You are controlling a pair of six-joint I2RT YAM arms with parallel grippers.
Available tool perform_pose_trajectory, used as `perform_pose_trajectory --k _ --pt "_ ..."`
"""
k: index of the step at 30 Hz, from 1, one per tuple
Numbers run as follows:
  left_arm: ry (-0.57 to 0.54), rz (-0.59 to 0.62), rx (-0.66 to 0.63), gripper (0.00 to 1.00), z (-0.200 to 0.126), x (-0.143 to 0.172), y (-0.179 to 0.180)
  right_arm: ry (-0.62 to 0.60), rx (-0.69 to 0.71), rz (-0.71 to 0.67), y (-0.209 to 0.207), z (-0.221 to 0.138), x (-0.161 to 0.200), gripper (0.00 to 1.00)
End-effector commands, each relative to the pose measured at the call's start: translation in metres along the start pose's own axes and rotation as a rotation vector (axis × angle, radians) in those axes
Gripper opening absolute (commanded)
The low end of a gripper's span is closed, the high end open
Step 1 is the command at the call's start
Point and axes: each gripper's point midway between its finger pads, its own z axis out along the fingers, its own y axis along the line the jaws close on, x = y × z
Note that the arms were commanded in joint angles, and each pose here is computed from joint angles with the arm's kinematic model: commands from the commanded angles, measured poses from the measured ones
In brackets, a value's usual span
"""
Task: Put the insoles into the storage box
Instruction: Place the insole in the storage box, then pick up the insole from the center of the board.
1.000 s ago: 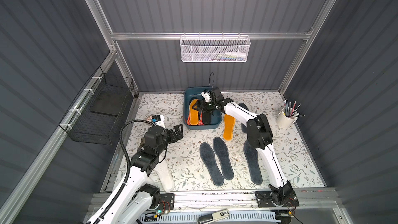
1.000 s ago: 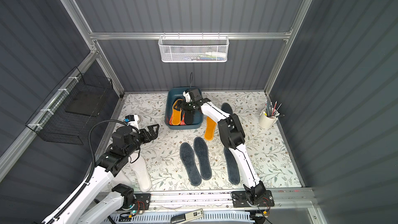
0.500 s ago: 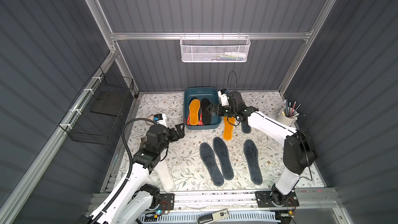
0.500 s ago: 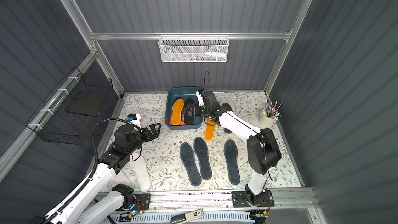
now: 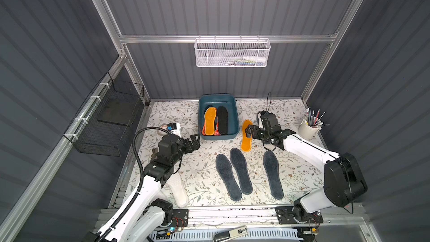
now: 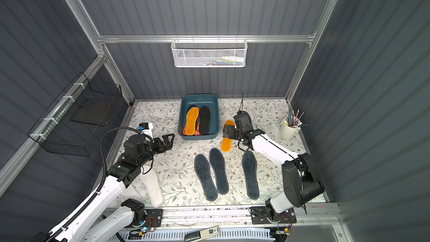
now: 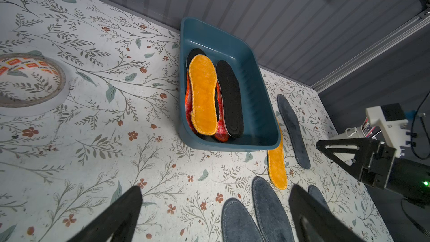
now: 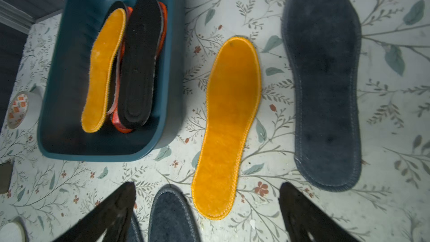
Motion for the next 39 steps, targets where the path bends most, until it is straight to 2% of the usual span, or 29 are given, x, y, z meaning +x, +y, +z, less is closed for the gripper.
perform_pose_trajectory --k 1,5,14,26,39 --pt "-0.016 0.018 0.0 1.0 -0.005 -0.011 -0.004 0.06 0.061 0.04 -0.021 0.018 0.007 0.91" --pt "-0.021 0.009 0.001 1.0 -0.008 -0.01 -0.003 0.056 0.066 0.069 -0.031 0.037 0.003 0.73" --pt "-0.026 -0.006 0.004 1.0 -0.01 -0.008 -0.002 0.098 0.096 0.073 -0.041 0.069 -0.002 0.57" --pt "-0.013 -0.009 0.007 1.0 -0.005 -0.005 -0.002 0.14 0.112 0.072 -0.047 0.094 0.009 0.46" --pt "-0.007 -0.014 0.007 1.0 0.0 -0.003 -0.001 0.169 0.108 0.071 -0.044 0.107 0.012 0.44"
